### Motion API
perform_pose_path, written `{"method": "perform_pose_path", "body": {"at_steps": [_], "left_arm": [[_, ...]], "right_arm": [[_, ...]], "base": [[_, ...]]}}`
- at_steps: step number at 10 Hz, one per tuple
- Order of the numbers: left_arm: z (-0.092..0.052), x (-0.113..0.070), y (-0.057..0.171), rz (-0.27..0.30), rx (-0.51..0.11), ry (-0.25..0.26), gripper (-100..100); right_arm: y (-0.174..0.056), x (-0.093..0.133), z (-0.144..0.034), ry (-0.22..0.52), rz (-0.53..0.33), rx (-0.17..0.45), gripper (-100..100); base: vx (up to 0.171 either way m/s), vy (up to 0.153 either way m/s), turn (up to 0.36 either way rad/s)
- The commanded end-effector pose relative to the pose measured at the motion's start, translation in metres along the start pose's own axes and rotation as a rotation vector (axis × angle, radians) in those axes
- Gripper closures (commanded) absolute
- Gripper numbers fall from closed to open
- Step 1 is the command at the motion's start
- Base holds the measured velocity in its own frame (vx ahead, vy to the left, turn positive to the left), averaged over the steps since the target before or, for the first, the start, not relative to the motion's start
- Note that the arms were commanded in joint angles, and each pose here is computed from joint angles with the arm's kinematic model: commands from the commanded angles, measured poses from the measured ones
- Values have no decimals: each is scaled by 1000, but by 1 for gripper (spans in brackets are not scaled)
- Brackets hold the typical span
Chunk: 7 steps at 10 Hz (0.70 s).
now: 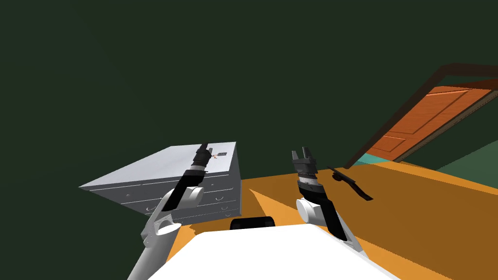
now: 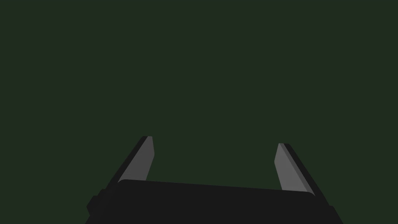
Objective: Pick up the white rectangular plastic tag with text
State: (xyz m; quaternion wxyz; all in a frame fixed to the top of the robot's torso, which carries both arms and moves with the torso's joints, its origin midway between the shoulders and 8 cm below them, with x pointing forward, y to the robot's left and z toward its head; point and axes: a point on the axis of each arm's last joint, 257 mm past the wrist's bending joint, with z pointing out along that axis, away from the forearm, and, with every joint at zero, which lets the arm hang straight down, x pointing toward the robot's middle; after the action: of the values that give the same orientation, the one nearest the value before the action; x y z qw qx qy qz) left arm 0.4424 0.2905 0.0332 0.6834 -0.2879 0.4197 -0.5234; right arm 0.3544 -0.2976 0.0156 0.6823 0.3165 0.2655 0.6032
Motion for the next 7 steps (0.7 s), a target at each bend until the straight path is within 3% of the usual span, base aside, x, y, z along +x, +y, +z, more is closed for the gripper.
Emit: {"method": "perform_pose_path", "body": {"at_steps": [1, 4, 5, 7], "left_arm": [[5, -1, 7, -7, -33, 6, -100], [13, -5, 13, -18, -72, 17, -100], [22, -10, 7, -31, -69, 28, -100], [21, -9, 18, -31, -113, 30, -100]], "right_arm": [[0, 0, 0, 0, 0, 0, 0], [0, 0, 0, 0, 0, 0, 0], [0, 0, 0, 0, 0, 0, 0], [0, 0, 0, 0, 0, 0, 0]], "base": [[35, -113, -5], [18, -79, -12], [77, -149, -12], [39, -78, 3]]}}
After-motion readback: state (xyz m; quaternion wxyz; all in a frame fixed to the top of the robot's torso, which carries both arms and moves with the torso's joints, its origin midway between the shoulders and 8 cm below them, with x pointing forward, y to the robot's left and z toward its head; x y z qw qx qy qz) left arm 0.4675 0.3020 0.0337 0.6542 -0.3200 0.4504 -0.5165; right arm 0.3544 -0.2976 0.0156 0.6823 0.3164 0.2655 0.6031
